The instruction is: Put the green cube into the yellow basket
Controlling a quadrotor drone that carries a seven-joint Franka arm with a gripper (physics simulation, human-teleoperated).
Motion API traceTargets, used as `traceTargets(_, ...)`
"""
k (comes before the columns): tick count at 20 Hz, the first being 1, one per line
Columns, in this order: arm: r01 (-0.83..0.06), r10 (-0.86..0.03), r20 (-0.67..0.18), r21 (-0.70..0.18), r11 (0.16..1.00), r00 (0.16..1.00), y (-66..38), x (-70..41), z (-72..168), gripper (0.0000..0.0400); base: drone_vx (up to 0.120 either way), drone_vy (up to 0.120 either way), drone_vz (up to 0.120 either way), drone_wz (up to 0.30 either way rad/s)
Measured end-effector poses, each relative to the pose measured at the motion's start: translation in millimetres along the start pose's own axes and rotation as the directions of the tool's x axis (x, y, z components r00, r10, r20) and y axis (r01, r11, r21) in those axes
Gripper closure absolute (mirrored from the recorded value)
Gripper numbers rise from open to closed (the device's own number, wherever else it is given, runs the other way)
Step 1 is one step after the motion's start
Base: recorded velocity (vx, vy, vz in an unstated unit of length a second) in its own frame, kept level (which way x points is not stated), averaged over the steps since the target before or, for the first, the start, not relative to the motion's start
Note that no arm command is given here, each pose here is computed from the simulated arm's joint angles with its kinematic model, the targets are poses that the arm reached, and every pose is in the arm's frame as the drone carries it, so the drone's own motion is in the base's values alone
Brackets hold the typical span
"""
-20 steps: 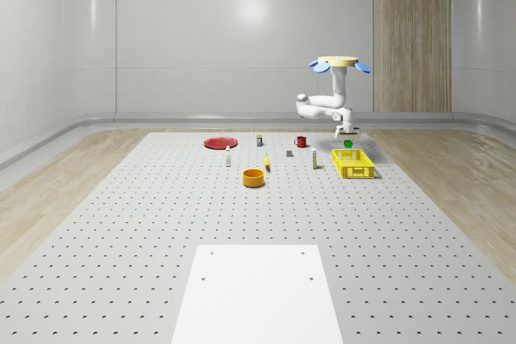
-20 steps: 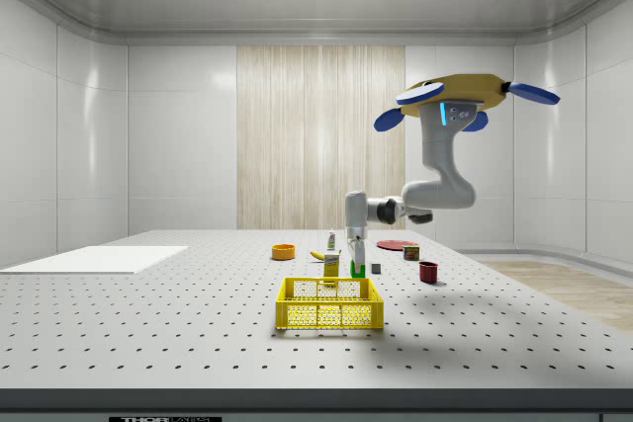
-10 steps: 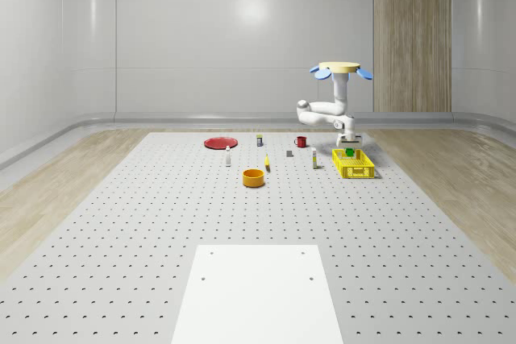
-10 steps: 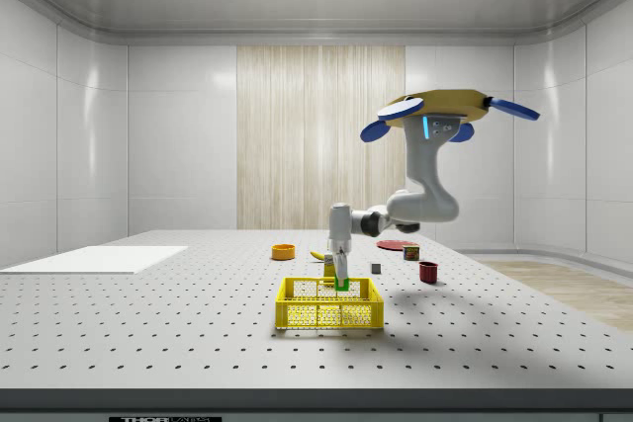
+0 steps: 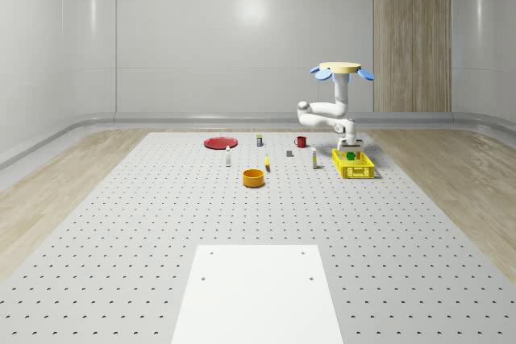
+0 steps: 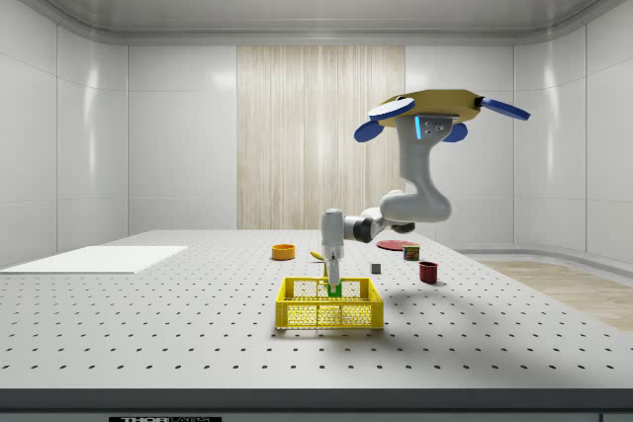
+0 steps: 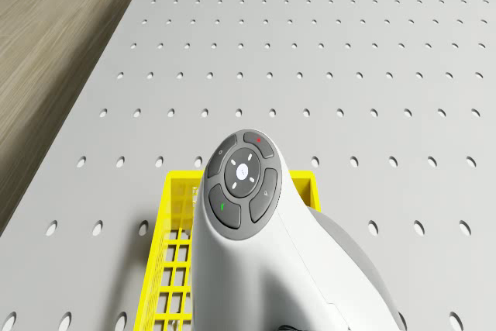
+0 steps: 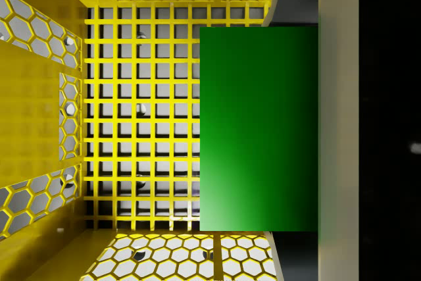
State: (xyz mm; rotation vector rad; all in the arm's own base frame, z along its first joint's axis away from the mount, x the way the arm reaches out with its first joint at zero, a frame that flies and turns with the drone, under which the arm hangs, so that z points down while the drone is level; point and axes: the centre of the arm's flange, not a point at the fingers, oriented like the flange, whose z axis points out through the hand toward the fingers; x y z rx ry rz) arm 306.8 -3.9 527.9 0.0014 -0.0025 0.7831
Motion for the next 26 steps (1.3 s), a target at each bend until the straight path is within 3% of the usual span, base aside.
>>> traceTargets(11, 0.0, 0.0, 0.0, 0.0, 1.0, 1.0, 0.1, 0.1, 36, 0.0149, 0.011, 0.0, 0.0, 0.0)
traceTargets(14, -0.001, 0.001, 0.0, 0.0, 1.0, 1.0, 0.0, 0.2, 43, 0.0077, 0.0, 0.0, 0.0, 0.0)
traceTargets(17, -0.002, 0.002, 0.0, 0.0, 1.0, 1.0, 0.0, 0.1, 42, 0.0036, 0.0, 0.0, 0.0, 0.0)
traceTargets(26, -0.003, 0.003, -0.001, 0.0, 1.0, 1.0, 0.0, 0.1, 12, 0.0004, 0.0, 0.0, 0.0, 0.0)
